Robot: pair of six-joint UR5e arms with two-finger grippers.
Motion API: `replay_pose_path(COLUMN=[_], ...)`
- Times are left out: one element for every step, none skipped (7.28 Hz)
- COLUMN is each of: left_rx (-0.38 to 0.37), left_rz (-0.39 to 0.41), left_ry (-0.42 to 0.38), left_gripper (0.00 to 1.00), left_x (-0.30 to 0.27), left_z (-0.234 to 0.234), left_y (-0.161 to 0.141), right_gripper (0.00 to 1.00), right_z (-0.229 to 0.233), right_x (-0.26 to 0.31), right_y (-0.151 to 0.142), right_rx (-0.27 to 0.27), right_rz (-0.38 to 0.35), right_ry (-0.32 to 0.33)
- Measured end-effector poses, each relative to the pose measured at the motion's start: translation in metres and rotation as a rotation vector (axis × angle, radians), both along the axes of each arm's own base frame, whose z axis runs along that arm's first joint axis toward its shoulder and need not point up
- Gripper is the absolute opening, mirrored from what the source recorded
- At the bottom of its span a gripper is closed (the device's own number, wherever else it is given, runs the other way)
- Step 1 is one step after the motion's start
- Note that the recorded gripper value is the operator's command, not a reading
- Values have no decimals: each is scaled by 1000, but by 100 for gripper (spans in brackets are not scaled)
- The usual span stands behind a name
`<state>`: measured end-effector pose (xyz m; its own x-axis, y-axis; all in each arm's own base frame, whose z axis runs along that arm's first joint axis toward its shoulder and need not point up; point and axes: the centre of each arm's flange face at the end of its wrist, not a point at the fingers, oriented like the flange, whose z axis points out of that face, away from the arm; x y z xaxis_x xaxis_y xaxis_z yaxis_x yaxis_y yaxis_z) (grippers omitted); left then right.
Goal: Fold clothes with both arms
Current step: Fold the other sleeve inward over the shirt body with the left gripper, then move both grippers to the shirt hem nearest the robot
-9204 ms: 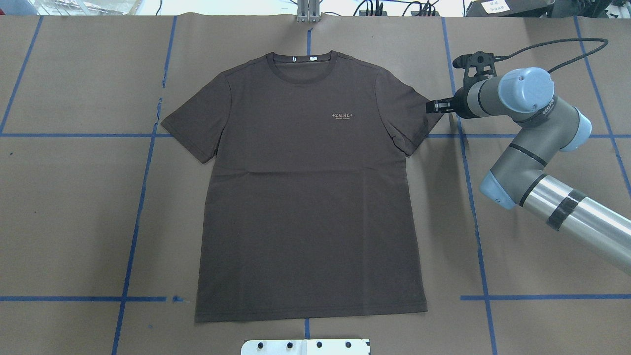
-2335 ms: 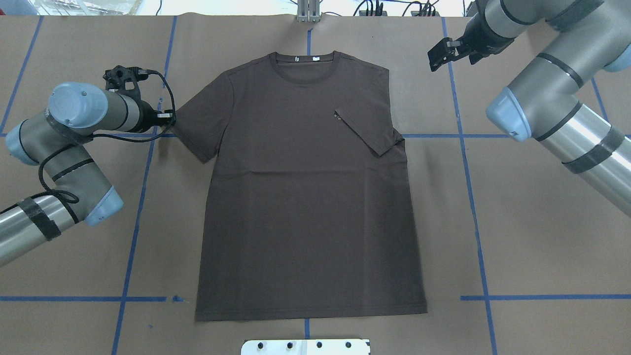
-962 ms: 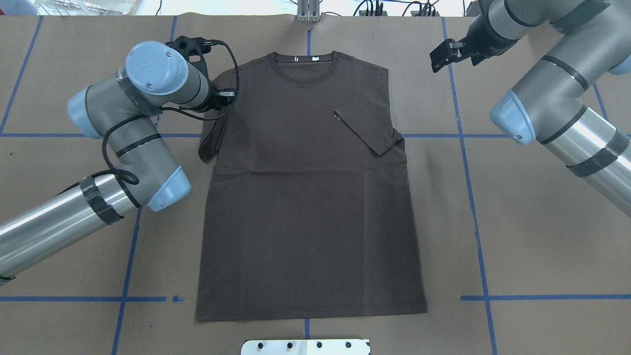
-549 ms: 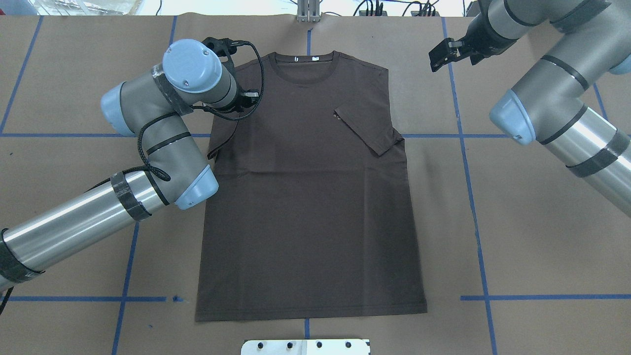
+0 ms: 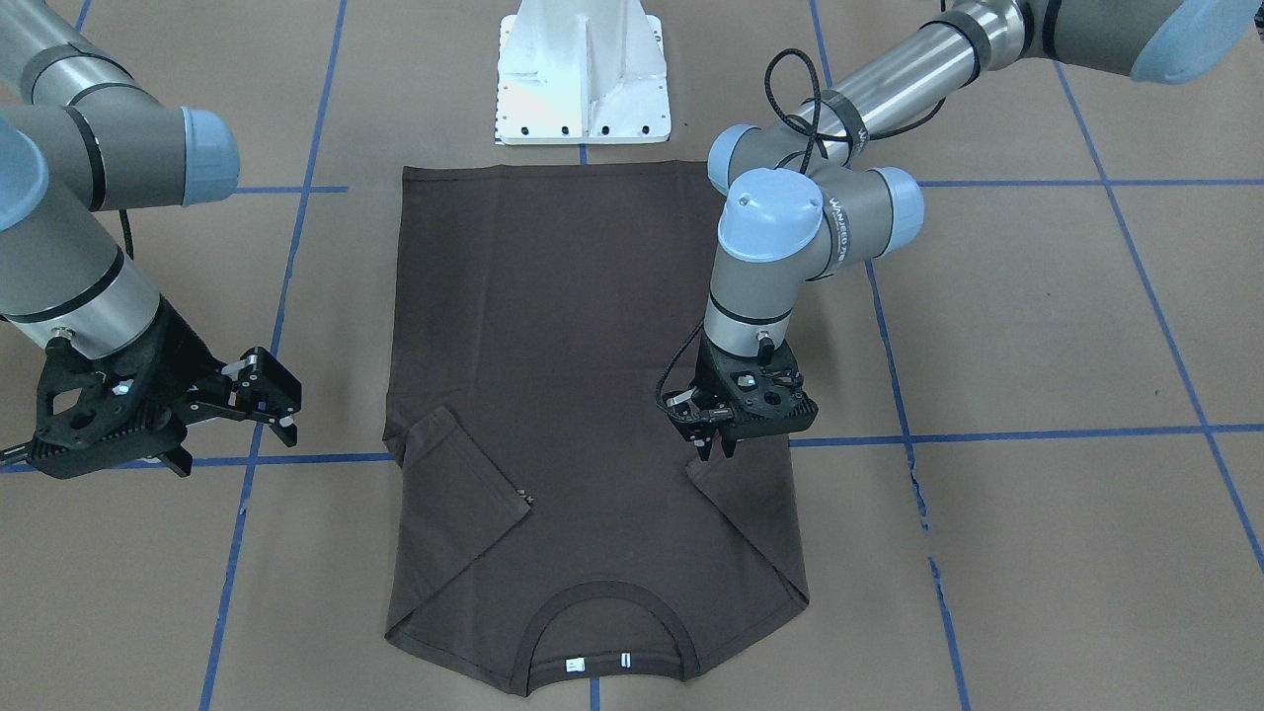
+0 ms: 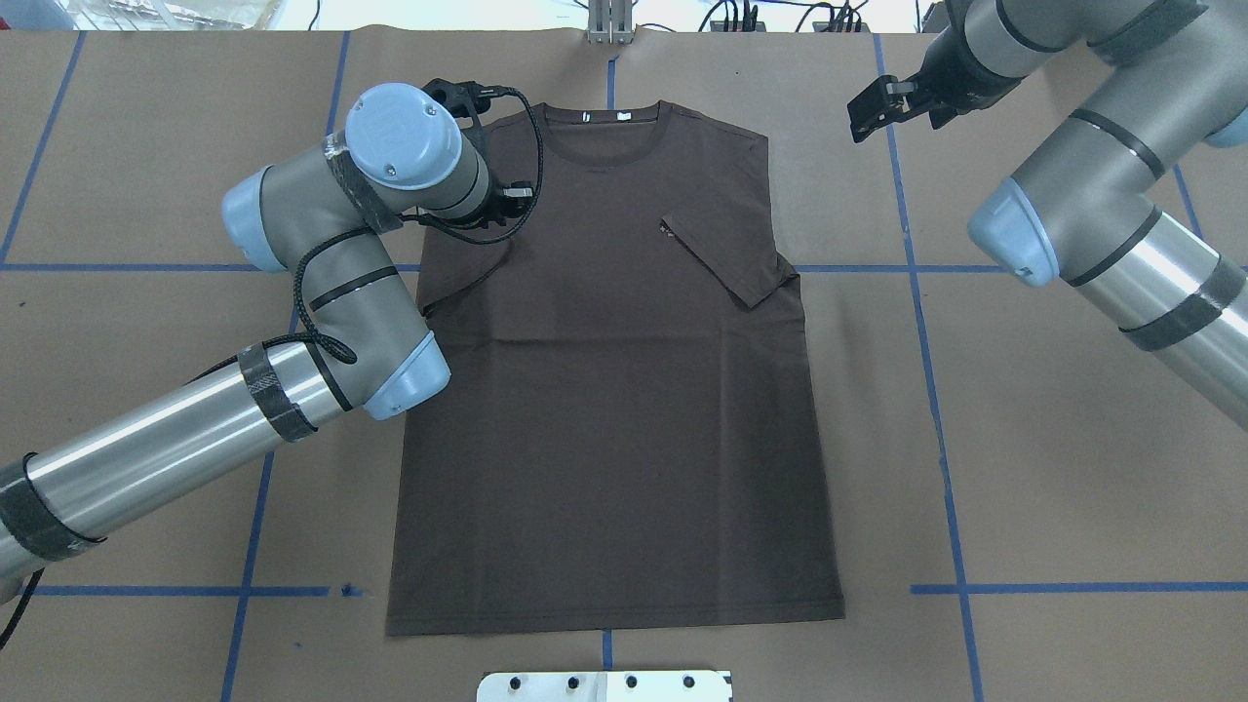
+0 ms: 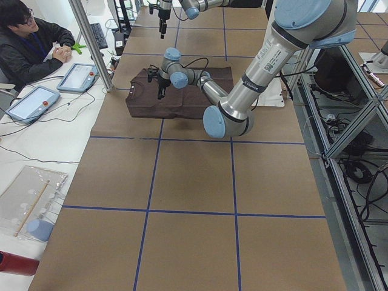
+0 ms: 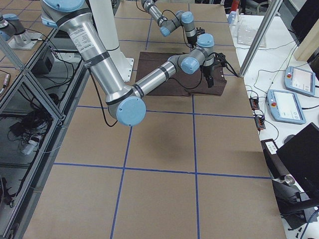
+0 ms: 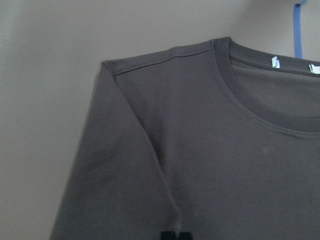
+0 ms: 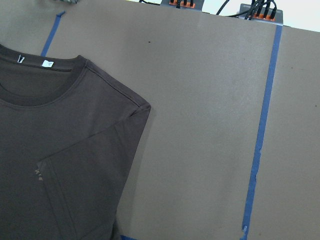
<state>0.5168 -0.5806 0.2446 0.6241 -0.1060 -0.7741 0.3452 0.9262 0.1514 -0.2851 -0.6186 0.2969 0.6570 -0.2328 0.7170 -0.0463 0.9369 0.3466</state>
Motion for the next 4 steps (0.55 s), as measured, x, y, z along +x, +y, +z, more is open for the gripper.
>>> replay_pose_path(left_rx=[24, 48, 68, 83], left_rz=[19, 34, 44, 56], left_ry=[2, 12, 28, 47], left_gripper=[100, 100, 100, 100], left_x=[-2, -7, -17, -29], left_z=[-5, -12, -15, -14], left_y=[3, 9, 20, 37], right_gripper=[100, 100, 100, 100], right_z=[-1, -3, -5, -8], right_x=[-1, -7, -19, -34], right_y=[2, 10, 29, 60], right_rx=[-3, -16, -45, -85], right_rz=[2, 6, 12, 24], right_ry=[-3, -14, -34, -64])
